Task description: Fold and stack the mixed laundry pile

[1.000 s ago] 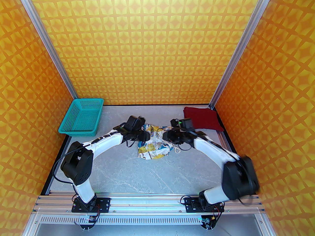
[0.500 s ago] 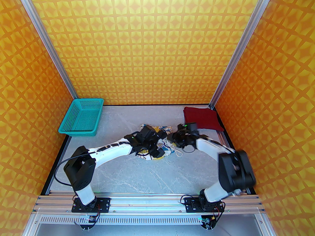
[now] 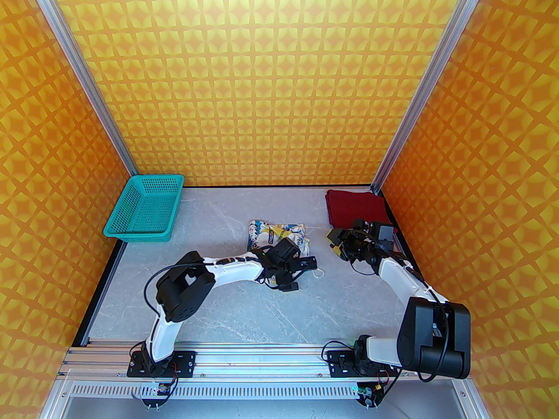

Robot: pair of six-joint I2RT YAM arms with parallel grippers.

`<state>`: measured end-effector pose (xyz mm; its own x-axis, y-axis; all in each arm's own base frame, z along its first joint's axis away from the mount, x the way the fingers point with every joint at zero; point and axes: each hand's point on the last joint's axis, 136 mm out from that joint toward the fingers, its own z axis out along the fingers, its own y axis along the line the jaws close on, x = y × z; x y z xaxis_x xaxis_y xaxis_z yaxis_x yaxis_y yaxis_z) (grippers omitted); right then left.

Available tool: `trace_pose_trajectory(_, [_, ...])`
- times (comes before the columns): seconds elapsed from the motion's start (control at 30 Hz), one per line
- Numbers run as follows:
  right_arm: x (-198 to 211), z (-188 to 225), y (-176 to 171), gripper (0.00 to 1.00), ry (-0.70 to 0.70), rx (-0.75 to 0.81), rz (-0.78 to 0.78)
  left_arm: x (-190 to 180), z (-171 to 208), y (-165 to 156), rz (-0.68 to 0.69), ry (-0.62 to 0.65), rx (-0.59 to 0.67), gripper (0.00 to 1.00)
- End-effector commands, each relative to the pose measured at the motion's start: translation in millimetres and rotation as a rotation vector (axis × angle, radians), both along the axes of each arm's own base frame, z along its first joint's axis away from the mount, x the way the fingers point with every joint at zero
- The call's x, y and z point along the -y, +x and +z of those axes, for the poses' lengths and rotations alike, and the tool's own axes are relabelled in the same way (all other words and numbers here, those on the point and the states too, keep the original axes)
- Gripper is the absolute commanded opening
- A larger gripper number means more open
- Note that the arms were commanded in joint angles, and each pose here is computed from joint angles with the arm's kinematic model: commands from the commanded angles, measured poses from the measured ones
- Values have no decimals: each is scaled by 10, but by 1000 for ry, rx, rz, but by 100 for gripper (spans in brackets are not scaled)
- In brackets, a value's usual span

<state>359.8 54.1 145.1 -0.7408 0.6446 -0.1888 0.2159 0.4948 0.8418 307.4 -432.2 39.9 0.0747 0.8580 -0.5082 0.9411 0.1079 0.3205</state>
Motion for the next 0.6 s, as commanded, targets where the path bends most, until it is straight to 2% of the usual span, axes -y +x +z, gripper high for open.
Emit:
trace_pose_trajectory(0.0, [-18, 23, -22, 51, 26, 3, 6, -1, -125, 110, -14, 61, 55, 100])
trace_pose_trajectory(0.1, [6, 5, -10, 52, 31, -6, -5, -67, -336, 138, -9, 116, 56, 95])
trace_pose_trajectory(0.2, [11, -65, -11, 53, 31, -25, -8, -103, -483, 190, 8, 157, 60, 81])
trace_pose_trajectory(0.3, [-3, -182, -35, 53, 47, -56, -5, -86, -516, 222, 18, 155, 56, 56])
trace_pose_trajectory(0.37, [-13, -264, -61, 53, 50, -76, -1, -65, -459, 259, 34, 129, 64, 30])
trace_pose_trajectory(0.47, [-21, -388, -111, 59, 45, -111, 9, -38, -287, 340, 70, 61, 92, 2])
trace_pose_trajectory(0.57, [-35, -492, -187, 66, 34, -137, 25, -28, -55, 435, 116, -23, 122, 0])
